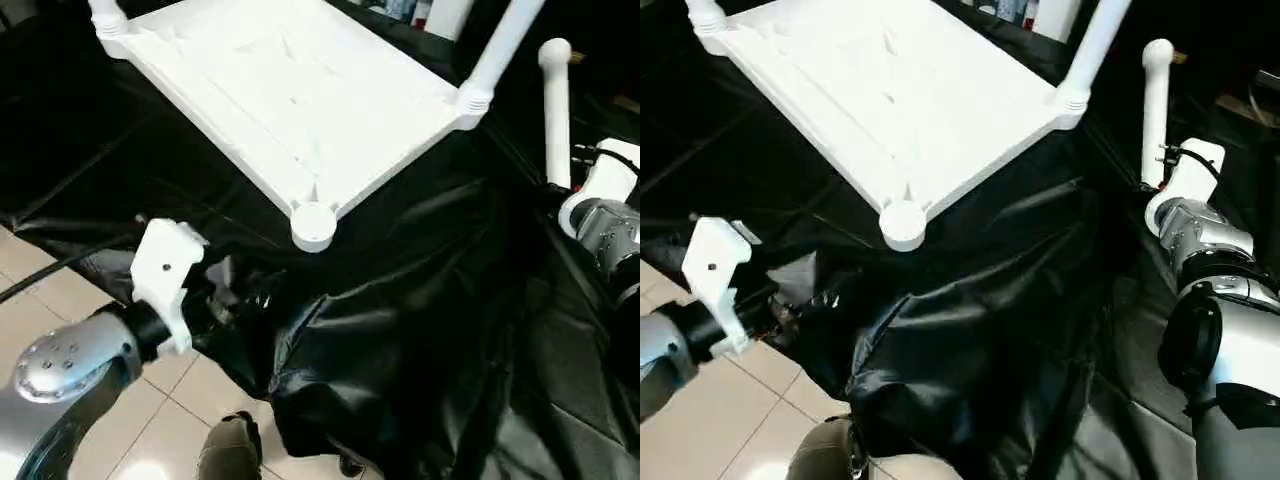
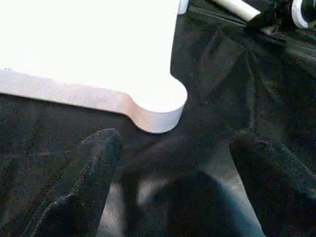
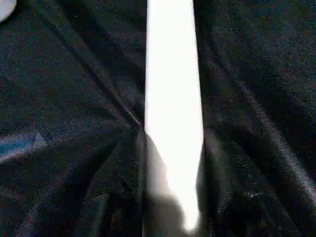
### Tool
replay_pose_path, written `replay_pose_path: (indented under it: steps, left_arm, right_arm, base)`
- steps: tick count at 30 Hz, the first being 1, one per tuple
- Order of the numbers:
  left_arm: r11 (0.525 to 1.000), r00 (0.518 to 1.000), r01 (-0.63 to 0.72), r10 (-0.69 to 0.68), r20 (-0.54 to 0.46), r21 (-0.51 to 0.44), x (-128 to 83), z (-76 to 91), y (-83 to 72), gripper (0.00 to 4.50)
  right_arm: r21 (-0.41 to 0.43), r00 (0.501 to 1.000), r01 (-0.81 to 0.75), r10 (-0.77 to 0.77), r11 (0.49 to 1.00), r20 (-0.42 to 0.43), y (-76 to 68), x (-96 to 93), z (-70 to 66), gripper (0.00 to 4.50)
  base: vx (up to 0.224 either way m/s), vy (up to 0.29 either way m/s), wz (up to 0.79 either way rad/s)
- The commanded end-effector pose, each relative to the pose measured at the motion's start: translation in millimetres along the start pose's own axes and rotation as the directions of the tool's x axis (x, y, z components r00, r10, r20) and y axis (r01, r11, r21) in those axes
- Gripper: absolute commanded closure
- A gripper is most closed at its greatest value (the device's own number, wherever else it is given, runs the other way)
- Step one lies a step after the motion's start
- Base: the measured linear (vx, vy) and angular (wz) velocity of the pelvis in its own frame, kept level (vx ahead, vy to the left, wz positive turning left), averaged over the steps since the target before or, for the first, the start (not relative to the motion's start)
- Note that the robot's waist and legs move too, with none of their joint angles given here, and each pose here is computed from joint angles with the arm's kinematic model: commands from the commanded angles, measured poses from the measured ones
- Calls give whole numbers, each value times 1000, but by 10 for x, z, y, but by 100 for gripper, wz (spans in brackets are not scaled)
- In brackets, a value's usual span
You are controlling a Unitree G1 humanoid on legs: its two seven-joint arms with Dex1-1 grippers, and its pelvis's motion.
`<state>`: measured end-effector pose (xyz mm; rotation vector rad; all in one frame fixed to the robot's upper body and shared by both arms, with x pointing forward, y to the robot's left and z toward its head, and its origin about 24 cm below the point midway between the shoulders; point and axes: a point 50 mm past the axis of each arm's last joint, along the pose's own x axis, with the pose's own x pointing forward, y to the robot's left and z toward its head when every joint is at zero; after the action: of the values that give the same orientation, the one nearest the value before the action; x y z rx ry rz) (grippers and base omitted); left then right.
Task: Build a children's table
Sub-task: Pick table leg
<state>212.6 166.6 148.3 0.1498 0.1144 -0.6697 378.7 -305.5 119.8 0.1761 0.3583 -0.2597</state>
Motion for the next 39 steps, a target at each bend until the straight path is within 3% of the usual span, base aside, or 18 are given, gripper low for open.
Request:
replay_pose_path:
  steps: [1,5,10,18,24,31,39]
  left_arm:
    - [1000,1000,4,-4,4,-2,20,-15,-5,52]
    - [999,999,-43,43,28,-17,79,-28,54,52]
    - [992,991,-118,121,59,-46,175,-46,178,52]
    - [992,990,-106,112,85,-72,364,-46,154,52]
    - [992,992,-91,98,79,-90,504,-89,80,52]
    - [992,995,-57,65,75,-111,658,-103,-36,52]
    - [993,998,-35,41,55,-110,724,-139,-74,52]
  right_arm:
    - [22,1000,9,-10,1000,16,-107,-17,-22,324]
    - [2,997,-50,50,999,55,-107,-23,-20,324]
    - [36,994,-78,75,996,77,-118,-24,-79,324]
    - [91,981,-152,139,984,136,-59,-36,-110,324]
    - [83,970,-199,185,976,155,47,-181,-301,324]
    - [138,990,-118,105,983,97,181,-595,-682,324]
    - [108,998,-61,62,992,-9,319,-943,-933,325]
  base:
    - [0,0,0]
    - [0,0,0]
    - [0,0,0]
    - [0,0,0]
    - [0,0,0]
    - [0,0,0]
    - [-7,6,-2]
